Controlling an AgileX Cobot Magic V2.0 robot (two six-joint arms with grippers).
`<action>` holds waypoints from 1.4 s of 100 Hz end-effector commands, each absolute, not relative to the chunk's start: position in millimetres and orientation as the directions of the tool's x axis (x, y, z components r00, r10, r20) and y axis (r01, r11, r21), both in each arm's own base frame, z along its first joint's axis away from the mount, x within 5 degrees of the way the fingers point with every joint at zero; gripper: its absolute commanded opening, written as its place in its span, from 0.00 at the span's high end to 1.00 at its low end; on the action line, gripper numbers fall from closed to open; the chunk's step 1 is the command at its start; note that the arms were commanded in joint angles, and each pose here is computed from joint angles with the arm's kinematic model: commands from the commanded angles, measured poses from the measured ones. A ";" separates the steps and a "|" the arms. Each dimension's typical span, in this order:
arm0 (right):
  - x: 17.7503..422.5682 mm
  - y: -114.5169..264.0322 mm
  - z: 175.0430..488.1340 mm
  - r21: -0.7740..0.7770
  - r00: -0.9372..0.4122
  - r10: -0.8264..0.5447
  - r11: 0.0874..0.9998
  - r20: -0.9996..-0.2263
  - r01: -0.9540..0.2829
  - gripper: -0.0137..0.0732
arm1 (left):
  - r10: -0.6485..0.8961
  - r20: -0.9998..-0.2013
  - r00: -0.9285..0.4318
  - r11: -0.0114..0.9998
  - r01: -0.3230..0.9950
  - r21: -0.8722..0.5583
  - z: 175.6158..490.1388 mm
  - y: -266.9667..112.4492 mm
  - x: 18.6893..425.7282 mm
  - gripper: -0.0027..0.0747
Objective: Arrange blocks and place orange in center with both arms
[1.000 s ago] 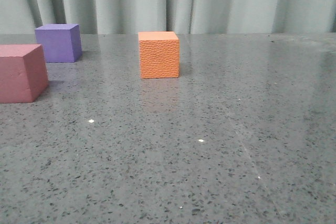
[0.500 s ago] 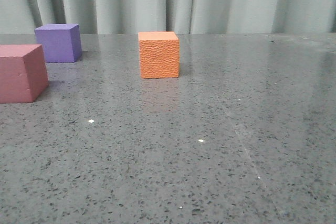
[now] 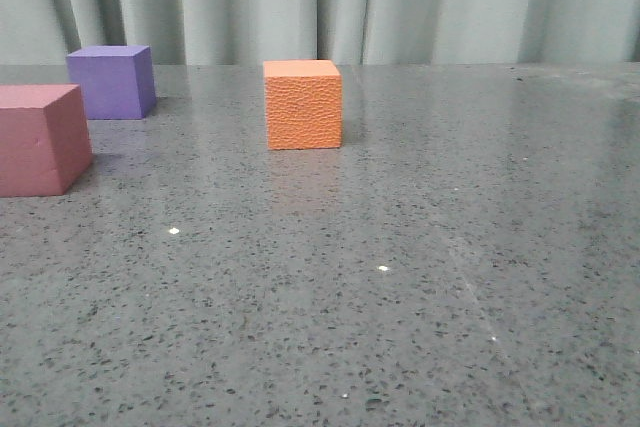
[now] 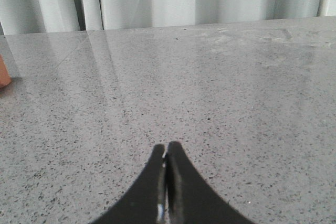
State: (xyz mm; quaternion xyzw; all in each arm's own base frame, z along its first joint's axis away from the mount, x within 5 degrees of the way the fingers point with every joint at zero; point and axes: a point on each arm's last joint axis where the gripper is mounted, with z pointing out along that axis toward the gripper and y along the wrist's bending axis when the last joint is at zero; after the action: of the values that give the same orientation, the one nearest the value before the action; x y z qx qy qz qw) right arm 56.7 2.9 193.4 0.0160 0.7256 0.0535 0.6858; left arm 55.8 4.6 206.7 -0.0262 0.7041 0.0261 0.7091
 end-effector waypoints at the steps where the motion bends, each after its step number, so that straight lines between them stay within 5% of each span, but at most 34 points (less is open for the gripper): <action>1: 54.0 3.0 207.0 0.073 0.067 0.077 0.995 -0.995 -0.063 0.92 | -0.006 -0.998 0.064 0.998 -0.063 -0.011 197.5 3.6 55.5 0.99; 46: 54.0 3.0 207.0 0.073 0.067 0.077 0.995 -0.995 -0.063 0.92 | -0.006 -0.998 0.064 0.998 -0.063 -0.011 197.5 3.6 55.5 0.99; 73: 54.0 3.0 207.0 0.073 0.067 0.077 0.995 -0.995 -0.063 0.92 | -0.104 -0.969 0.224 0.993 -0.031 -0.113 216.4 2.8 52.7 0.99; 102: 54.0 3.0 207.0 0.073 0.067 0.077 0.995 -0.995 -0.063 0.92 | -0.152 -0.986 0.061 0.986 -0.053 -0.156 286.8 3.5 55.9 0.99; 124: 54.0 3.0 207.0 0.073 0.067 0.077 0.995 -0.995 -0.063 0.92 | -0.137 -0.972 -0.191 0.989 -0.087 -0.122 356.8 5.7 91.1 0.99; 140: 54.0 3.0 207.0 0.073 0.067 0.077 0.995 -0.995 -0.063 0.92 | -0.134 -0.964 -0.228 0.989 -0.090 -0.116 397.5 7.7 123.7 0.99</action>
State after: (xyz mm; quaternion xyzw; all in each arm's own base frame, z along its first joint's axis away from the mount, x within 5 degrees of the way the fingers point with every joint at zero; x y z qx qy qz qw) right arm 56.7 2.9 193.4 0.0160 0.7256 0.0535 0.6858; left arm 106.7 6.8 364.9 -0.0736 0.8047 -0.0156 0.5889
